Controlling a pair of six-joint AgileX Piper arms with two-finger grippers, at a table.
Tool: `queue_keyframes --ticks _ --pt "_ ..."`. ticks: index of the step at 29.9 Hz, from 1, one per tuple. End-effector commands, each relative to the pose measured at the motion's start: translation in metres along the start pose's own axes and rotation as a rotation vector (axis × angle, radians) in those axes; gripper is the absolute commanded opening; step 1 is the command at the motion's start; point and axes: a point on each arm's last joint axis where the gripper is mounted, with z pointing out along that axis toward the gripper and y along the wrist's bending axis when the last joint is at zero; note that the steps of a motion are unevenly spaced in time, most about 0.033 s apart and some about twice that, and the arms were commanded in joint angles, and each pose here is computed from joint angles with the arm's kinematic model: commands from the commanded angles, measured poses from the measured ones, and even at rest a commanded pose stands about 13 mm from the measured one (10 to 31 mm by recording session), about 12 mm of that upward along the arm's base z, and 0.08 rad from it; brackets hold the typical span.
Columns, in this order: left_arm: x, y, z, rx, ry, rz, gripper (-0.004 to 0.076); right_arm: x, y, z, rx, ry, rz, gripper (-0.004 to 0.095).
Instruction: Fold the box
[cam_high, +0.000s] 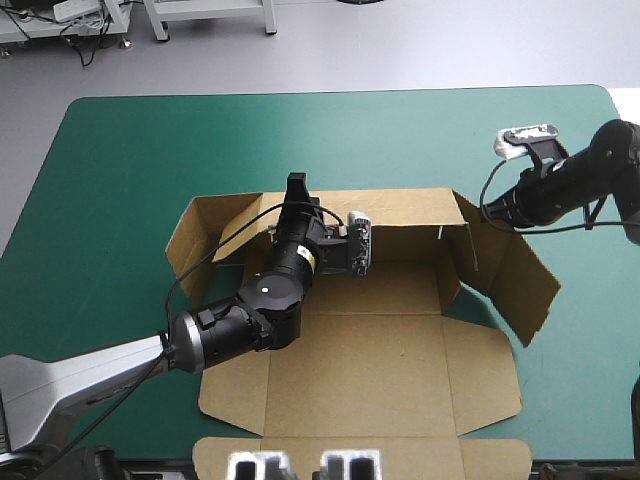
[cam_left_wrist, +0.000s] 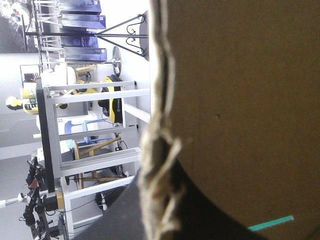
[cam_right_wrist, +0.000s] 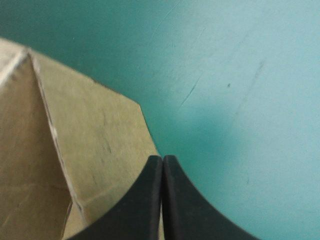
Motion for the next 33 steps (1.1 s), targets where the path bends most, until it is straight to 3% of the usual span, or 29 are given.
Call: queue_keyframes --ticks 1,12,19,24,28,33 --pt "0.0 0.017 -0.012 -0.06 -0.024 -0.037 -0.001 0.018 0.014 -0.012 -0.037 -0.009 -0.064 -0.0024" --pt "0.0 0.017 -0.012 -0.058 -0.025 -0.053 -0.001 0.049 0.033 0.013 -0.146 -0.238 -0.081 -0.0024" --pt "0.0 0.017 -0.012 -0.056 -0.024 -0.055 -0.001 0.075 0.036 0.02 -0.078 -0.303 -0.141 -0.0024" --pt "0.0 0.017 -0.012 -0.056 -0.024 -0.055 -0.001 0.098 0.047 0.017 -0.067 -0.352 -0.26 -0.0024" --pt "0.0 0.017 -0.012 -0.056 -0.024 -0.055 -0.001 0.105 0.047 0.016 -0.007 -0.406 -0.336 -0.0022" --pt "0.0 0.017 -0.012 -0.056 -0.024 -0.055 -0.001 0.11 0.045 0.021 0.007 -0.376 -0.359 0.0011"
